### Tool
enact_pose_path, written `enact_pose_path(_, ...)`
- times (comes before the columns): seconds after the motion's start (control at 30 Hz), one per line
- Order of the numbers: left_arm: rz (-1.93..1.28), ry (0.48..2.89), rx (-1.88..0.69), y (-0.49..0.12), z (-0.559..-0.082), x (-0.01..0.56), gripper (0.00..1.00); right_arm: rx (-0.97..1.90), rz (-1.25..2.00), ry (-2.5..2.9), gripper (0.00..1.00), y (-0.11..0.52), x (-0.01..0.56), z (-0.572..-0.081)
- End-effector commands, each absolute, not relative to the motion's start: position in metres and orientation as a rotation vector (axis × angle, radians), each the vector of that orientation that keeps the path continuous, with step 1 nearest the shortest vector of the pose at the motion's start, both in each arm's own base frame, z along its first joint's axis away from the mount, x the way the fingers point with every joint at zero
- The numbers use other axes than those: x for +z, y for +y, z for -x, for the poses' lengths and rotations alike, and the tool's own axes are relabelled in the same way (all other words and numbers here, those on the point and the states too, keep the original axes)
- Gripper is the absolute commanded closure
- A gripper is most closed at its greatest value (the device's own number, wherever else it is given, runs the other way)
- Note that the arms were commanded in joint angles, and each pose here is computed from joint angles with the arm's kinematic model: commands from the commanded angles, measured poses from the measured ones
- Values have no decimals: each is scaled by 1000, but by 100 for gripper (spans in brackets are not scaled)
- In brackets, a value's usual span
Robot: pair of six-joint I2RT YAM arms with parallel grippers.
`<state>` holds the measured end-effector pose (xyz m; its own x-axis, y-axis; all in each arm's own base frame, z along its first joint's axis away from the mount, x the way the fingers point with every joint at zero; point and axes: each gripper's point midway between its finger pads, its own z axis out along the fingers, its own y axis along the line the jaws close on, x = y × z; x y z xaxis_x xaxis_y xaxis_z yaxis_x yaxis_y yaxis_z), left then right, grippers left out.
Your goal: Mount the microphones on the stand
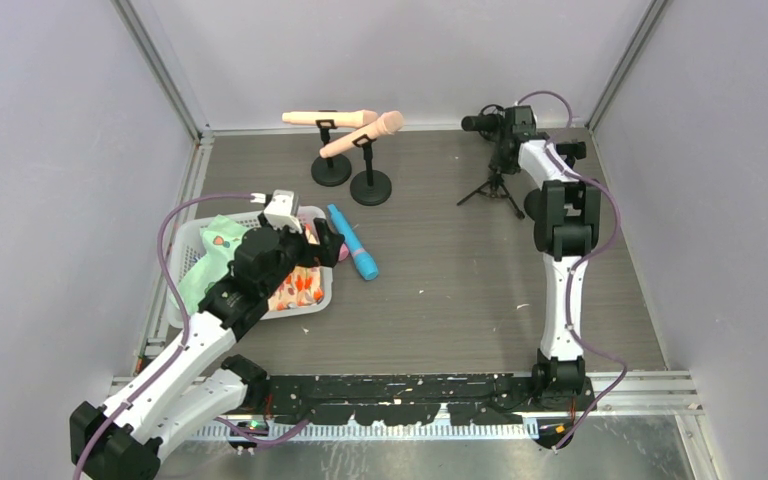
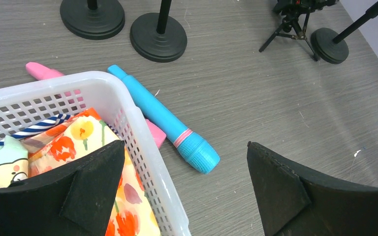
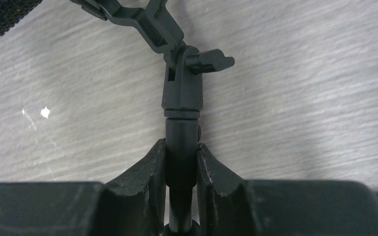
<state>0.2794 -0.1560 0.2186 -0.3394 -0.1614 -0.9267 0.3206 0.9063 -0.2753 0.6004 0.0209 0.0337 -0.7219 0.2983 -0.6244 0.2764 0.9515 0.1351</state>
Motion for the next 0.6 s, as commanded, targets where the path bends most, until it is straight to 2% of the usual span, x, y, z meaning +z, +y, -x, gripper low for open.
enact_pose_path(0.0,-108,1816,-496,-153,-280,231,5,209,-347,2215,95,46,92,-610)
enact_pose_path(0.07,-109,1807,-499,-154,-280,234,5,228,-324,2142,99,51,104,-605)
enact_pose_path(0.3,-103,1735,-523,-156,-284,263,8,277,-206,1885,99,80,138,-578)
enact_pose_path(0.57,-99,1608,-584,-161,-284,323,13,301,-89,1586,99,115,177,-541)
